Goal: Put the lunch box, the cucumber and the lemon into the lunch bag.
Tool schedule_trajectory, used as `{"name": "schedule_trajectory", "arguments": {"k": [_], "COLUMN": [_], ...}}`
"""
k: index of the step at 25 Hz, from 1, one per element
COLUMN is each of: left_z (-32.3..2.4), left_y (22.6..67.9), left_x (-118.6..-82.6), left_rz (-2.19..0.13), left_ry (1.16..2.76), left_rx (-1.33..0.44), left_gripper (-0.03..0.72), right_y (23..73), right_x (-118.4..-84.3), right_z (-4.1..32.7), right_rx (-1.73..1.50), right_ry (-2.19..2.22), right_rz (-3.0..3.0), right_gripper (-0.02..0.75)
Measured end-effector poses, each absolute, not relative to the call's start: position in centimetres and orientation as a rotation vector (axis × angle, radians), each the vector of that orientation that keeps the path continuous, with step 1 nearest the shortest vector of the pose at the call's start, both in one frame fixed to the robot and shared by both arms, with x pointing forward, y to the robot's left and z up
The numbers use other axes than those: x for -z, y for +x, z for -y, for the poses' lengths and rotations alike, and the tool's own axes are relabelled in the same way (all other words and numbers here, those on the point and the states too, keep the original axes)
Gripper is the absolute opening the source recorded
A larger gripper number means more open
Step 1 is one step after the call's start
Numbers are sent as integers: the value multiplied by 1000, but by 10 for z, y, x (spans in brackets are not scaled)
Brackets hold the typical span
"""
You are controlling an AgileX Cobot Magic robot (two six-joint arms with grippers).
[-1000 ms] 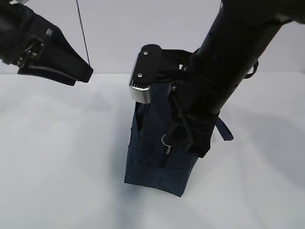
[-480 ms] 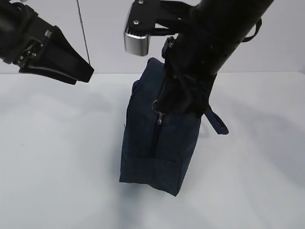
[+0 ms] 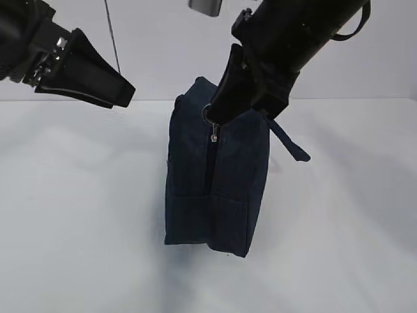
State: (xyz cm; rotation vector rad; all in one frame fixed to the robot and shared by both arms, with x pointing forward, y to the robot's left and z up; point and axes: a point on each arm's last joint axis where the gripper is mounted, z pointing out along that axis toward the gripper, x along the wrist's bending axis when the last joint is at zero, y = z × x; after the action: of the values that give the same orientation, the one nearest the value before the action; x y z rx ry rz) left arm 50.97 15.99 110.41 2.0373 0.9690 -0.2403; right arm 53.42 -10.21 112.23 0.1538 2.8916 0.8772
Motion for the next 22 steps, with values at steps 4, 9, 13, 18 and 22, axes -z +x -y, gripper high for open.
{"name": "schedule_trajectory", "arguments": {"k": [4,9,13,18,22], "left_z": [-159,-156,-155,-153,-153], "left_y": [509,507,500,499,504], "left_x": [-1102,-1072,-1052,-1043,-1043], "left_rz": [-915,-865,-800,-713,-710], "left_ry": [2064,2073,2059,2000,1979], "left_rx": [238,313,330,259,176], "left_gripper": [362,362,361,361,361], "right_y": [538,543,544,543,543], "right_x": [-1116,-1107,-1108,-1110,-1111], "right_z": [98,94,93,90,89], "right_rx": [-926,-941,-964,-1043,-1066], "right_ry": [150,147,155,177,183], "right_rz": [-2912,-2932,-2921,-2913,-2912], "right_gripper": [8,8,8,8,8]}}
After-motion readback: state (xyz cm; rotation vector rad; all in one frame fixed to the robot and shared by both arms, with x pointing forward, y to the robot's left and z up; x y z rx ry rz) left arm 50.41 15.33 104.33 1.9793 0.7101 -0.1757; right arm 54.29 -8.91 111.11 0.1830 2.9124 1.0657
